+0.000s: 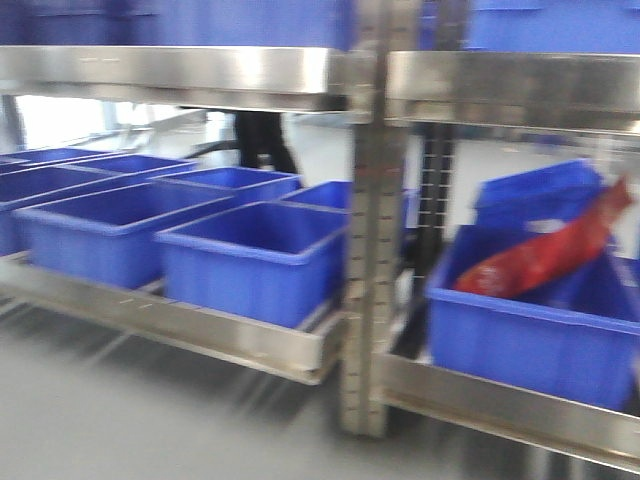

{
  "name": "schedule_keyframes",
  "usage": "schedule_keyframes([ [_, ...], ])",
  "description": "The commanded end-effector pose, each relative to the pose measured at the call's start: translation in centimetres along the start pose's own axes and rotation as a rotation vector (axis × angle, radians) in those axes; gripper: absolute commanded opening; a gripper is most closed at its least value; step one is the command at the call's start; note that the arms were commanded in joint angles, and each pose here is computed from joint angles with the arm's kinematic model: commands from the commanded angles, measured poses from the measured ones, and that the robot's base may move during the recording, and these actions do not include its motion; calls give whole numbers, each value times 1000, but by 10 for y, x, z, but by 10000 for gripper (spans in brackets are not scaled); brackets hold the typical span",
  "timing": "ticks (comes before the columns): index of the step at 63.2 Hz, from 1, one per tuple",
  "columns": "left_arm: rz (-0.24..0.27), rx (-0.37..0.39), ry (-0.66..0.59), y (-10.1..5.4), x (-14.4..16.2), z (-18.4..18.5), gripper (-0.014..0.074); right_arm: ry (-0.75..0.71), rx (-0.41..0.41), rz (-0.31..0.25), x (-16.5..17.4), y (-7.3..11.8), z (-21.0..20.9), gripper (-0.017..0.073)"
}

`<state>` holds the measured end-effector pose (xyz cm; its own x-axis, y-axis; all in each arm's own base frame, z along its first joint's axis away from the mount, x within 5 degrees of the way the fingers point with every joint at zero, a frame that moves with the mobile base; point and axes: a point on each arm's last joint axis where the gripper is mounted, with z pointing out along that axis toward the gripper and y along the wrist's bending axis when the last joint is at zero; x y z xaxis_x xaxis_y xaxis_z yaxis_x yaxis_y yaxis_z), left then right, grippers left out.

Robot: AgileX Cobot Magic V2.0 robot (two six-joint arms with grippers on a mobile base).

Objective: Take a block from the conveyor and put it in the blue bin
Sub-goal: 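Move both held blocks over an open blue bin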

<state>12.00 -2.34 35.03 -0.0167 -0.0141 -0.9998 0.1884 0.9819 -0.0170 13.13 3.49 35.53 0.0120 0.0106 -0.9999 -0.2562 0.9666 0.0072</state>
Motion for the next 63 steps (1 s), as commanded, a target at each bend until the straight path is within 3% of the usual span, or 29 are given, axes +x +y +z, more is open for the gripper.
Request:
schedule_keyframes([
  [1,4,8,-23,-1,-2,-1,-111,-43,-4,-7,-4,0,-1,-162],
  [63,4,8,-23,-1,-2,-1,-111,-44,-4,-7,-4,0,-1,-162],
])
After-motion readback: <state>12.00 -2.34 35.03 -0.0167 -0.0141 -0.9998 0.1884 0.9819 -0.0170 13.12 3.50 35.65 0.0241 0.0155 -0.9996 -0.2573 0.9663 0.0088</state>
